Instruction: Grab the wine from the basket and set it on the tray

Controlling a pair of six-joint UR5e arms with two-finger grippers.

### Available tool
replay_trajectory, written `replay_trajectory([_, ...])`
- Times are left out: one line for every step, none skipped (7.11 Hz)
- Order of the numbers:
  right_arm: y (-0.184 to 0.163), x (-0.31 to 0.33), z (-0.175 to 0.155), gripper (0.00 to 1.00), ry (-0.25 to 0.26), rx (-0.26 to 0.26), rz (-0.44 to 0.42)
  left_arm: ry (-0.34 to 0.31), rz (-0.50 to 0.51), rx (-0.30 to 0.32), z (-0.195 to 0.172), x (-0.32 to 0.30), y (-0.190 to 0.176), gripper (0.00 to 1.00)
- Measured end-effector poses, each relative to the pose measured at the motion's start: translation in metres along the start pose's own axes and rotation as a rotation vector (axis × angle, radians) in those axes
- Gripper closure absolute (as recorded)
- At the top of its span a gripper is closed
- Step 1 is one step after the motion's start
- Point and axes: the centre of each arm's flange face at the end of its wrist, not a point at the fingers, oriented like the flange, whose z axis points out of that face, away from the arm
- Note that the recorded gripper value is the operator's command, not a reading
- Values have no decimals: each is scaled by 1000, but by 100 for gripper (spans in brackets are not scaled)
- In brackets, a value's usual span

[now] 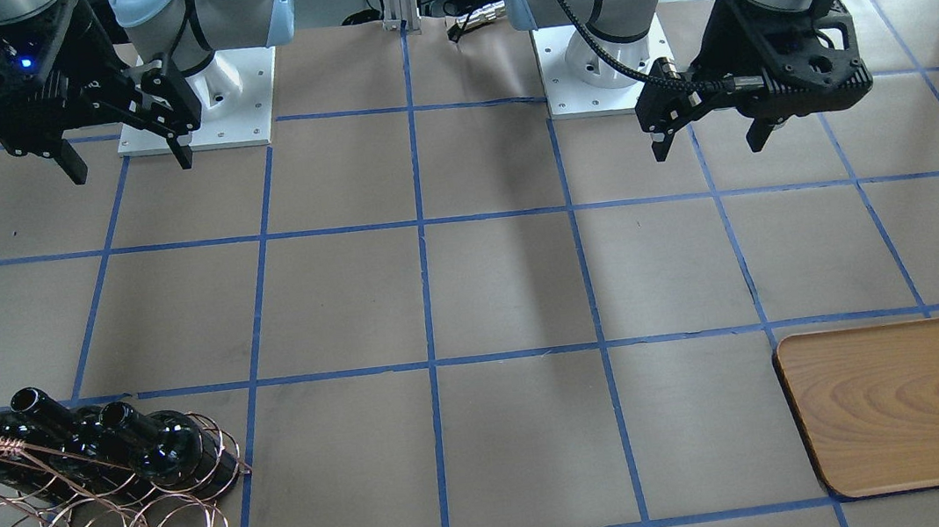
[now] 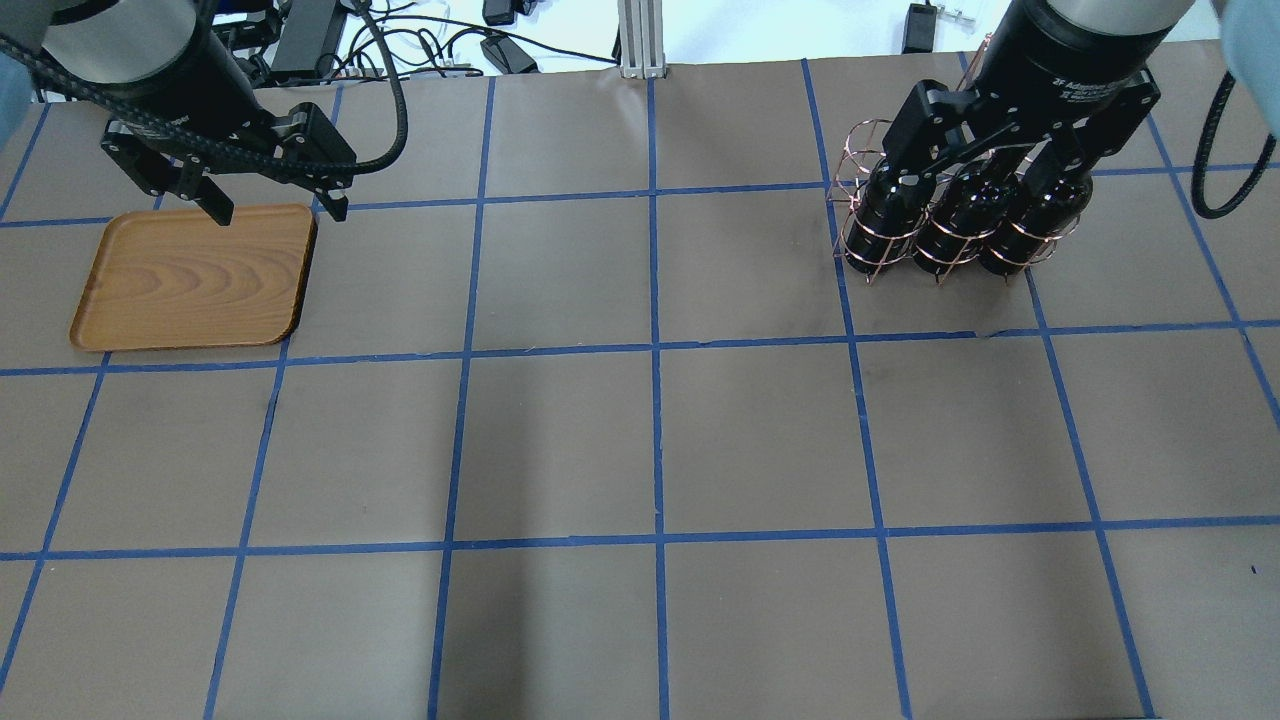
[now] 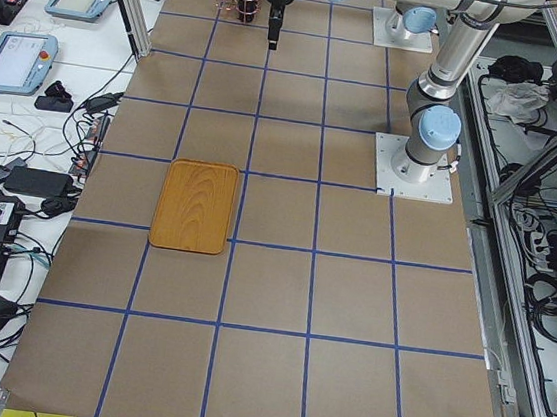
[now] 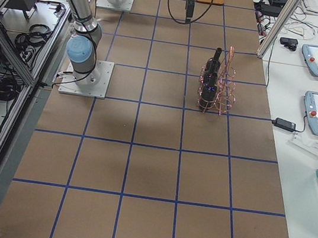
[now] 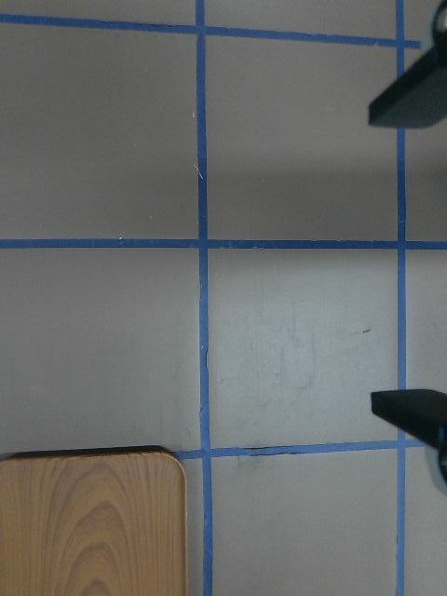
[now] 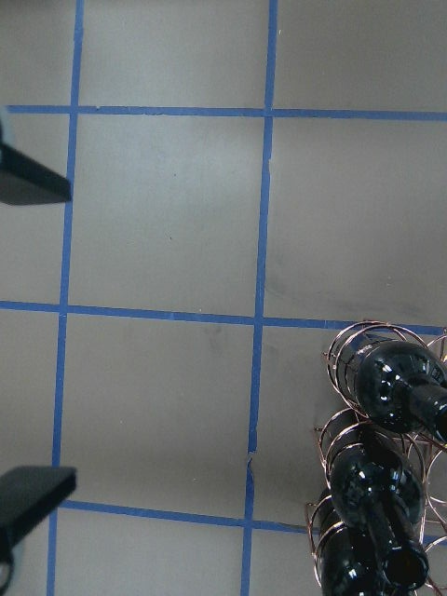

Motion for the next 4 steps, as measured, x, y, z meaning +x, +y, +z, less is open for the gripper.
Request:
replay_trajectory([0,0,0,0,0,0,1,0,0,-1,0,0,0,0])
replay_trajectory([0,0,0,0,-2,1,0,1,1,-2,1,0,0,0])
replay_trajectory([-1,0,0,0,-2,3,0,1,1,-3,1,0,-1,0])
replay_trajectory([-4,2,1,0,1,3,2,1,0,-4,2,0,-1,0])
